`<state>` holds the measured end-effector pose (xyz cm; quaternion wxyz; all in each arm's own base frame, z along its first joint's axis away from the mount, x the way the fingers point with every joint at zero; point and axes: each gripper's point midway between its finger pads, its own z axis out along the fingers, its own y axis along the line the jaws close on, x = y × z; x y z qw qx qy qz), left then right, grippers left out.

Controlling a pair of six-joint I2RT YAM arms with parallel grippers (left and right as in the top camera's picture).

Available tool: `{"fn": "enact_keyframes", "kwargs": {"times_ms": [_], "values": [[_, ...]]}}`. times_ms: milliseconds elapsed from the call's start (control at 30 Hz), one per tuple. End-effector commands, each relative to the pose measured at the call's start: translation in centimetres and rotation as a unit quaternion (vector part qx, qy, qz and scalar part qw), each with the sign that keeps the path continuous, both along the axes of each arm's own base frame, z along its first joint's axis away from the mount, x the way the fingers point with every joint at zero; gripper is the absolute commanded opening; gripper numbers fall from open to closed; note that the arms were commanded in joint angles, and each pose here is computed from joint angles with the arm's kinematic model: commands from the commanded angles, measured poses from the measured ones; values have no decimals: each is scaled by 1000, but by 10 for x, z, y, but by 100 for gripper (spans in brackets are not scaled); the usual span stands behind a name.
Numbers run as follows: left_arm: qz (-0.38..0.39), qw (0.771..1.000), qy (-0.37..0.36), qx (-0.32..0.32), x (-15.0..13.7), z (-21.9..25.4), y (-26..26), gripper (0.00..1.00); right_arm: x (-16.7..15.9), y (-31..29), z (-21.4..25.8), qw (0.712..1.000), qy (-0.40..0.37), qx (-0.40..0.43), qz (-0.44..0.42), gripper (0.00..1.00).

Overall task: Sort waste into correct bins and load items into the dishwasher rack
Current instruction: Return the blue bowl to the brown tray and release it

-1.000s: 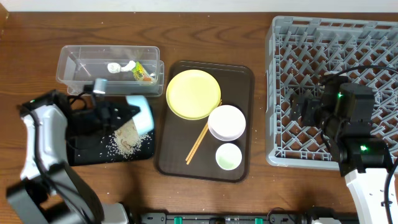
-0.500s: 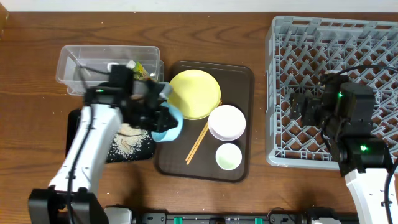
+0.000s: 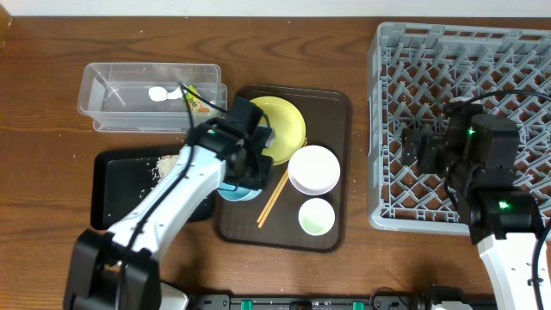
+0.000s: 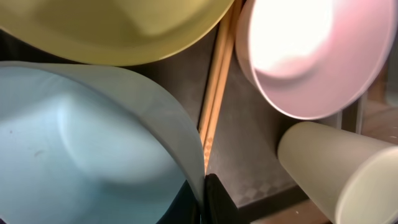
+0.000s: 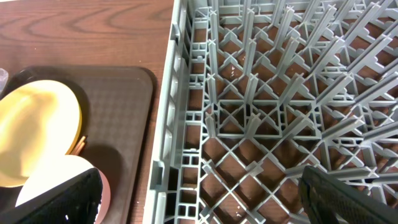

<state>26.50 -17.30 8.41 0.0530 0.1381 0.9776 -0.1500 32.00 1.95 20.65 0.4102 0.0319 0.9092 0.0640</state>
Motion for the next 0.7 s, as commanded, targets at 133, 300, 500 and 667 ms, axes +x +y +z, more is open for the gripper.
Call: {"fn": "enact_keyframes", "kwargs": {"times_ms": [133, 300, 500, 667], "values": [[-1, 999, 26, 33, -1, -29, -5, 11, 3, 1, 9, 1000, -12, -6, 3, 99], [-4, 999, 28, 30, -1, -31, -8, 46, 3, -1, 8, 1000, -11, -9, -1, 99], [-3, 1000, 10, 21, 4, -18, -10, 54, 3, -2, 9, 1000, -12, -10, -2, 99], [-6, 999, -38, -3, 15, 16, -16, 59, 3, -2, 9, 1000, -11, -11, -3, 99]]}}
